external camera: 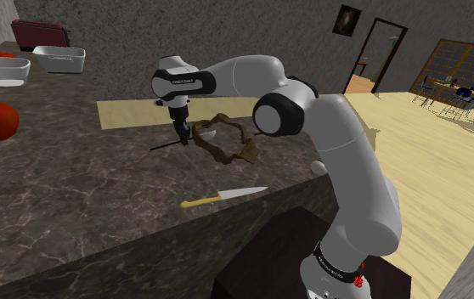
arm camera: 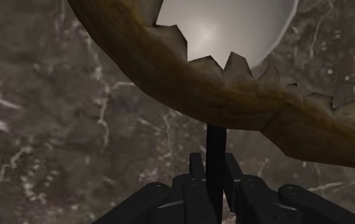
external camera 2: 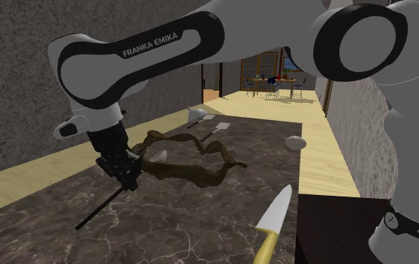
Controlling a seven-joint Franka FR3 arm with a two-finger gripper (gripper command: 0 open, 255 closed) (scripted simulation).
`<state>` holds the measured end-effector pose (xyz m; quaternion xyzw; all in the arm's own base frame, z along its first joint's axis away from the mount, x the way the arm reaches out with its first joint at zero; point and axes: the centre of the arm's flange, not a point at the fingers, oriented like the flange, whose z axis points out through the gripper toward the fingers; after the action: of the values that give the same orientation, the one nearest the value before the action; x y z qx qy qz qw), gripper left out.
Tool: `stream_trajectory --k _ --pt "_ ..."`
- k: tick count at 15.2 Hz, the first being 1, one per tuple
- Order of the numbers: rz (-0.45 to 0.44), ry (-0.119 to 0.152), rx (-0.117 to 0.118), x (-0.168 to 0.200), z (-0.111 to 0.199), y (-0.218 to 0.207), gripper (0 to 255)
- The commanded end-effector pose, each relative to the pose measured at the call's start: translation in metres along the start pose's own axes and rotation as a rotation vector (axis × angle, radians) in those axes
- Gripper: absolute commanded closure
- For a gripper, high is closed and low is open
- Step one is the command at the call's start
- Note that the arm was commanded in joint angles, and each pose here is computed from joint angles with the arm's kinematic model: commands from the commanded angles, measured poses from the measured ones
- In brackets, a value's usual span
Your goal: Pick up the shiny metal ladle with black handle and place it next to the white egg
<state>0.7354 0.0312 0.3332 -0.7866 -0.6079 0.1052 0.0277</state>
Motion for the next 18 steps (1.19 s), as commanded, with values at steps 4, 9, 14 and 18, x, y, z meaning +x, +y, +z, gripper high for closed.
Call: stream_trajectory --k 4,9,14,18 --pt "-0.001 -0.001 0.007 0.000 0.002 -0.001 255" --pt "-0.001 -0.001 0.007 -0.002 -0.017 -0.002 255" --pt "-0.001 -0.001 0.007 -0.005 -0.043 -0.007 255" --pt "-0.001 -0.001 0.007 -0.008 -0.063 -0.010 255"
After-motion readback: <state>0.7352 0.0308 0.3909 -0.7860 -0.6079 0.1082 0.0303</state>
